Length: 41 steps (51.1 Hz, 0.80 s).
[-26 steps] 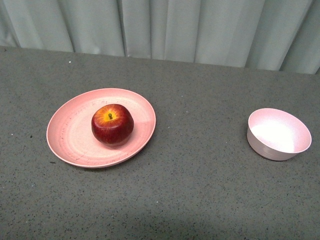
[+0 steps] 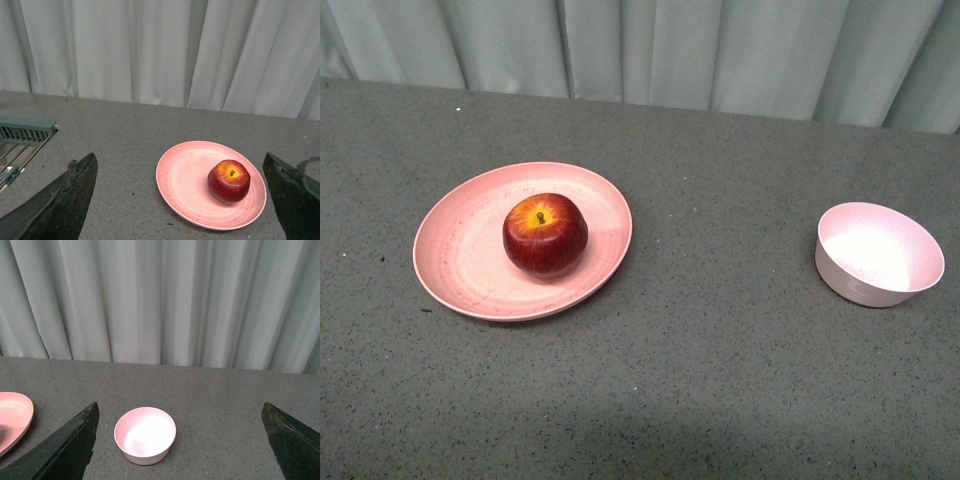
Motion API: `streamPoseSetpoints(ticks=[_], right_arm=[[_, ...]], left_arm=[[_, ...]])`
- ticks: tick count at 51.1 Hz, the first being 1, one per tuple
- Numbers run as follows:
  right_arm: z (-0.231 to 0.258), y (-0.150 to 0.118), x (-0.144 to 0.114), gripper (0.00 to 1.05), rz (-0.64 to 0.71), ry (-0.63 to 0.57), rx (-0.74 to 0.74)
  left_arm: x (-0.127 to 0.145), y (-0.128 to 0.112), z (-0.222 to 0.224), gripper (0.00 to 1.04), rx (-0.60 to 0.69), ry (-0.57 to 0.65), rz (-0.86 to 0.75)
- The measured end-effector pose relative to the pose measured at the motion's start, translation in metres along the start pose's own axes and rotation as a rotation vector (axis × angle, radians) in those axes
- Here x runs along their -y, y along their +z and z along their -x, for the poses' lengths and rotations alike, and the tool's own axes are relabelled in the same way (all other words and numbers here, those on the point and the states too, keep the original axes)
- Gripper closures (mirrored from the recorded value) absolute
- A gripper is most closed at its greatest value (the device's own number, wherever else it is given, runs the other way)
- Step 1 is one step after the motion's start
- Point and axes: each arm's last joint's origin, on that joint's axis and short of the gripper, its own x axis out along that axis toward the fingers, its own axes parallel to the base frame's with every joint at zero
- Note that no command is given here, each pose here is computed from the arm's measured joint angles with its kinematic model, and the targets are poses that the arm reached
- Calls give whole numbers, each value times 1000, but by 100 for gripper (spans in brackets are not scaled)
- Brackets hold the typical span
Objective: Move apple from plate to bowl
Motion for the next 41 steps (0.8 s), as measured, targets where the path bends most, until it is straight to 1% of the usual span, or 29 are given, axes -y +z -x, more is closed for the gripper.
streamPoseSetpoints(ticks=[41], right_arm=[[0,0,0,9,0,0,0]], left_arm=[[0,0,0,7,0,0,0]])
